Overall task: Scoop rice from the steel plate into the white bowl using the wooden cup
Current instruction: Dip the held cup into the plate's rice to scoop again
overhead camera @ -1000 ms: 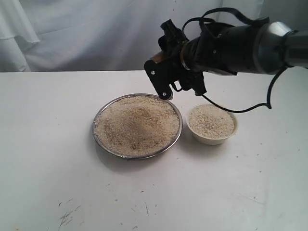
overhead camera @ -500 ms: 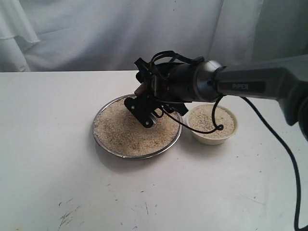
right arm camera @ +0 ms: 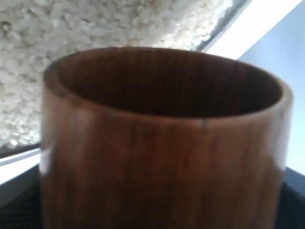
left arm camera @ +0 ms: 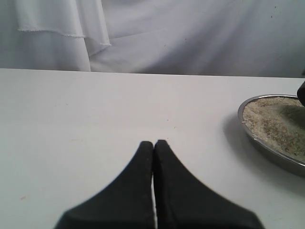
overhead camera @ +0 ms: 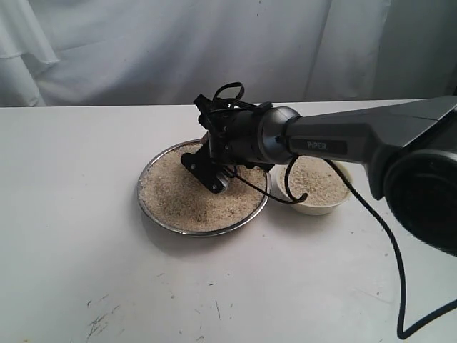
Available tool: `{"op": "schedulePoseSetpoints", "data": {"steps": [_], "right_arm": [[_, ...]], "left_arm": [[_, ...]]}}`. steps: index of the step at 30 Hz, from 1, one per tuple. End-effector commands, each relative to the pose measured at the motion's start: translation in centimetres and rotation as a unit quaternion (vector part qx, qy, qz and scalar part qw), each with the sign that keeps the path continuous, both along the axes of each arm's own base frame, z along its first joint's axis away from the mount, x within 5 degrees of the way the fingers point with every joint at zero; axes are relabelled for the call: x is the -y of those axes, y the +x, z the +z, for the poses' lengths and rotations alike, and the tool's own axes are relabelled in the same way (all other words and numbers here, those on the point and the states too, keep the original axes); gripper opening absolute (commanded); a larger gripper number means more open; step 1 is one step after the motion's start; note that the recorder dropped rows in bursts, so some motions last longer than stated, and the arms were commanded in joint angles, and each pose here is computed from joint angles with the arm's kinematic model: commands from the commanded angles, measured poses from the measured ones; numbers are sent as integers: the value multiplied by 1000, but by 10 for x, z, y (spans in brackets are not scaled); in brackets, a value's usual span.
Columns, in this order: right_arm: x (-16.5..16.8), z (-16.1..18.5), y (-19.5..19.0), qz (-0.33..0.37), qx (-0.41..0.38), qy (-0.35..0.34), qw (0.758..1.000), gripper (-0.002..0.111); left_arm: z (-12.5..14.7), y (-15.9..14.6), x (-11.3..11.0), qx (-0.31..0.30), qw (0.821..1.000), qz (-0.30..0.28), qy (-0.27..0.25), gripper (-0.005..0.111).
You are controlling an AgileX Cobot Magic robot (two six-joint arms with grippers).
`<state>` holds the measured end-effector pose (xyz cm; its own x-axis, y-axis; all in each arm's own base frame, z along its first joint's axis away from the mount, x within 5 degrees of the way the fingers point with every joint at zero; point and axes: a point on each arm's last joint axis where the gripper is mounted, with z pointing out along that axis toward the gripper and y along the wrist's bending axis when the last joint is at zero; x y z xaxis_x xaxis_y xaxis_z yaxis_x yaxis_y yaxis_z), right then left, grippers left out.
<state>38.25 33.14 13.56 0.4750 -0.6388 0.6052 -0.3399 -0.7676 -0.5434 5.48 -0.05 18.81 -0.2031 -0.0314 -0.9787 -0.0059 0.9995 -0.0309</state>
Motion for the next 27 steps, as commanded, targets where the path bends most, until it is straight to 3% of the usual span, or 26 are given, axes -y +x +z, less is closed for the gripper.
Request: {"op": "schedulePoseSetpoints", "data": {"steps": [1, 16, 27], "right_arm": [[-1, -7, 2, -1, 21, -22, 1000, 0], [-27, -22, -18, 36, 8, -3, 999, 0], [-30, -30, -24, 1, -51, 71, 996, 0]], "left_arm": [[-1, 0, 0, 3, 1000, 0, -2, 0], [-1, 0, 0, 3, 1000, 0, -2, 0], [-1, 0, 0, 3, 1000, 0, -2, 0]]}}
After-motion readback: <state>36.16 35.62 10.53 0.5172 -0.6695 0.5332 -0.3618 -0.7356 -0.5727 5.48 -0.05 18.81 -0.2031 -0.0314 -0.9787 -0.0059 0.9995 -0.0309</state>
